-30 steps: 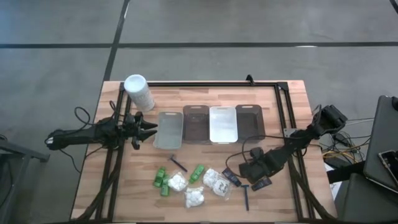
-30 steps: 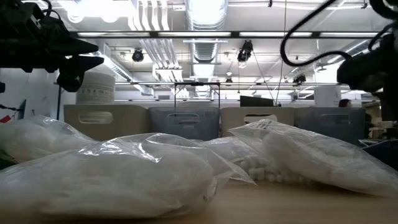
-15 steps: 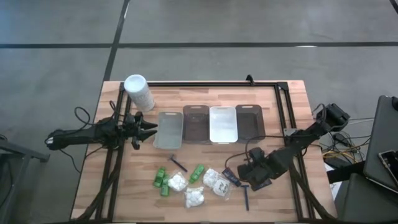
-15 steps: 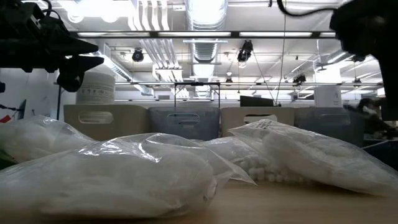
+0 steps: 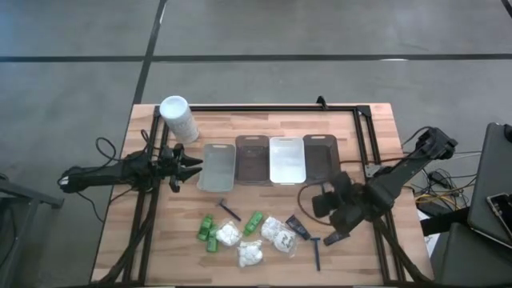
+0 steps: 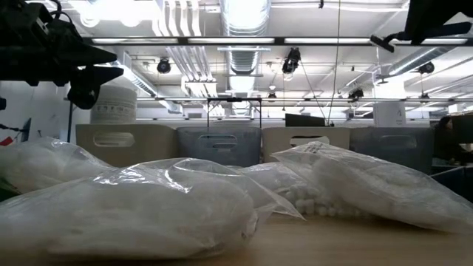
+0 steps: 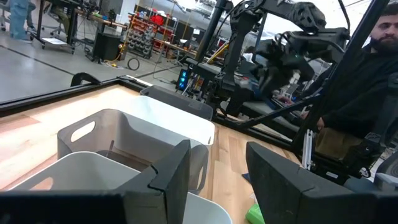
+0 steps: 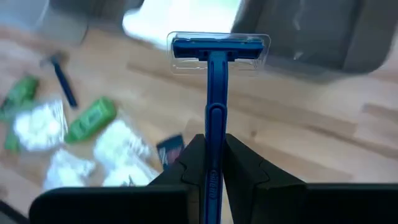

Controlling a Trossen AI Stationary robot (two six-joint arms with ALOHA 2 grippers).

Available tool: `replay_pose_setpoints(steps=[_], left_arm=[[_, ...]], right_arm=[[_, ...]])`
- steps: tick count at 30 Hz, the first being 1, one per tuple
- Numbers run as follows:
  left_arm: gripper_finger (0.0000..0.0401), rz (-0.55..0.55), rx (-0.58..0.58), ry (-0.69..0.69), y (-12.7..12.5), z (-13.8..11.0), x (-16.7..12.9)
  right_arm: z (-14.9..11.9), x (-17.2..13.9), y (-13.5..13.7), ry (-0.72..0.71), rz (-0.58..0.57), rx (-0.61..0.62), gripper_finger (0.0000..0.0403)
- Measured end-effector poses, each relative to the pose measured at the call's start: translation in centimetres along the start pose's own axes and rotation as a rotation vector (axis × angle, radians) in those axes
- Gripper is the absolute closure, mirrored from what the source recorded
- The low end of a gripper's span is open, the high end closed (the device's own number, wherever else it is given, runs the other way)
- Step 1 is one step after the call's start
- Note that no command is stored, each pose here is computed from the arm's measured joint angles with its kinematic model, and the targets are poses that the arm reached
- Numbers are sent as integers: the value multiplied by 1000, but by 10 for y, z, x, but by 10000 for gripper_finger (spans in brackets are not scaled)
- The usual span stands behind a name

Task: Pick & Place Travel size toiletries
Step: Put the top right blue razor into the right black bin

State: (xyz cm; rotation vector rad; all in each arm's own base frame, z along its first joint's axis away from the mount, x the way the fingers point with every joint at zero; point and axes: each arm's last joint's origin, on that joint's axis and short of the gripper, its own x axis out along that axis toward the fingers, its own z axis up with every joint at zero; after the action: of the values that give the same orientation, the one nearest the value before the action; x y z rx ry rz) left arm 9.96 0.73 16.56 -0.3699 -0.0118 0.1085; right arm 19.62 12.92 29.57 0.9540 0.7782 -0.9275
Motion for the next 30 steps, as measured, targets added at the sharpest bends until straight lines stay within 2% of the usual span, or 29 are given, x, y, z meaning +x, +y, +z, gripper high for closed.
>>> replay_pose_setpoints(steps=[4,11,17,22,30], left_arm=[[240,0,0,0,0,0,0],[240,0,0,0,0,0,0],[240,0,0,-1,0,0,0],[240,0,0,0,0,0,0],[240,0,0,-1,0,0,0]], right_arm=[[15,-8,-17,-40,-21,64,373],[41,-8,-38,-75,17,162,366],[60,6,-34,-99,185,127,363],[80,25,-46,-131,102,114,376],[111,60,-67,-25,5,102,371]])
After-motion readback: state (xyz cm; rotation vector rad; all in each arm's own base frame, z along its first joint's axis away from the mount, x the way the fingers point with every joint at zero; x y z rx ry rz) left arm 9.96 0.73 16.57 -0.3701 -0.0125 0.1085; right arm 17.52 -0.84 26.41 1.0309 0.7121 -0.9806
